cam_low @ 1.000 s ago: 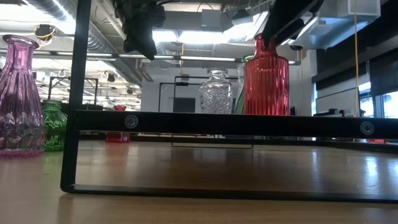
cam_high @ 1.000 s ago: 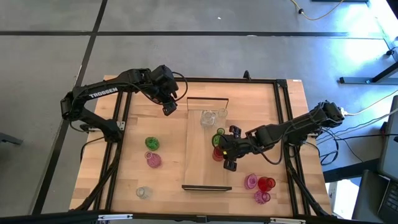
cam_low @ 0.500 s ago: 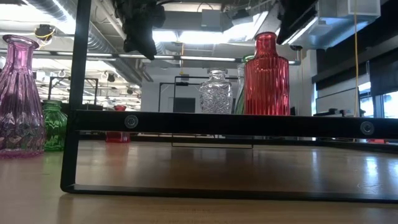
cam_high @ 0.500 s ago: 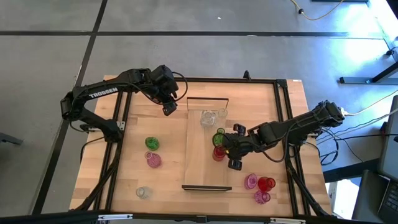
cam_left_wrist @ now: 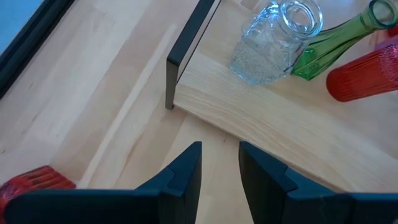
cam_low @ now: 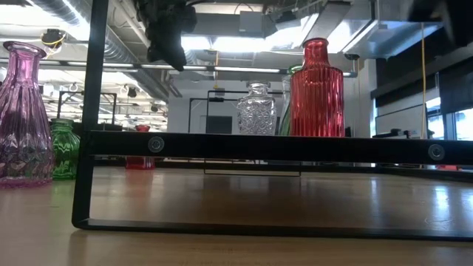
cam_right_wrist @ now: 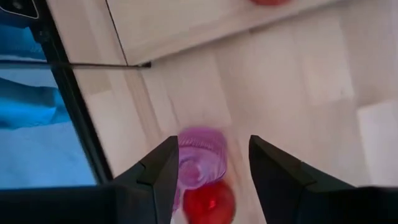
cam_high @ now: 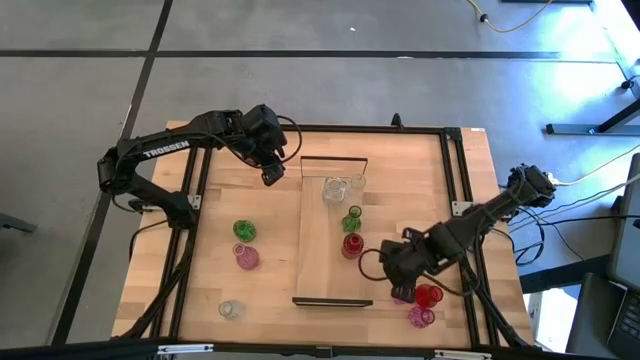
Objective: Sort vases onto shelf
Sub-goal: Put the top right pink vase on the shelf
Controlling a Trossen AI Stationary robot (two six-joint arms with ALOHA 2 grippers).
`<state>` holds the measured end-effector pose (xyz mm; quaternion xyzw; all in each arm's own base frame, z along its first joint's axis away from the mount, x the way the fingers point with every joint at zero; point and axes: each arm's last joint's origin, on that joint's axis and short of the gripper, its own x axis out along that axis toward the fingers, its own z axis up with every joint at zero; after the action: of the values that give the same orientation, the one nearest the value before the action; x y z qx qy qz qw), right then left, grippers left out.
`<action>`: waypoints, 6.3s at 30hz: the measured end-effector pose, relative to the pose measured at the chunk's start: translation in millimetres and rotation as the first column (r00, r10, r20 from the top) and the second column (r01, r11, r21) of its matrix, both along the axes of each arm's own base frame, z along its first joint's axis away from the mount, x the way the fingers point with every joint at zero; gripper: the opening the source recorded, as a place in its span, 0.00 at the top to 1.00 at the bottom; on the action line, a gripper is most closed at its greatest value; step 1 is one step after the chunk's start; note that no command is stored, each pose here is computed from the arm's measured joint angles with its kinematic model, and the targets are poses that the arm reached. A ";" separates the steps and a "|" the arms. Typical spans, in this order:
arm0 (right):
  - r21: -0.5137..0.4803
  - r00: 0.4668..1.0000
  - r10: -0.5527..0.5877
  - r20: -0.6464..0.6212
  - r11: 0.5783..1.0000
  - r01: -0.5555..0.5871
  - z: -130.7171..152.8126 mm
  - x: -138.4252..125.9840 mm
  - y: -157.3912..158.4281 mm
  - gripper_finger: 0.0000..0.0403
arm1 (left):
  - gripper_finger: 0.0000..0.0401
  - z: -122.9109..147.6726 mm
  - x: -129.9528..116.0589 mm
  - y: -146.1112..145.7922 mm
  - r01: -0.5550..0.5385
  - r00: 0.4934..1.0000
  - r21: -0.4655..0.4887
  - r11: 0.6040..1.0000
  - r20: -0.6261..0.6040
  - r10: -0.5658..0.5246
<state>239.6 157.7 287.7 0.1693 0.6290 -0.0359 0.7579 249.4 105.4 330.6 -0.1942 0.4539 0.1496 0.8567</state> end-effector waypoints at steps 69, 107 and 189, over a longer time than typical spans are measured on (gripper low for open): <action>0.134 0.950 -0.224 -0.220 0.957 0.257 -83.6 7.0 -16.6 0.98 | 0.75 1.9 2.3 2.3 0.023 1.000 0.059 0.998 0.020 -0.024; -0.264 1.000 -0.023 0.009 0.964 0.024 15.2 16.5 -25.0 1.00 | 0.75 2.6 1.2 7.5 0.007 1.000 0.095 0.995 0.021 -0.009; -0.266 0.998 -0.042 0.038 0.963 0.050 -32.8 82.8 32.0 0.71 | 0.75 0.1 -1.7 6.1 0.102 0.995 0.135 0.986 -0.036 -0.098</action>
<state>322.4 189.7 254.9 0.0808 0.6020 -0.1351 0.7828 247.7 111.5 330.7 -0.1100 0.4643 0.1401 0.8676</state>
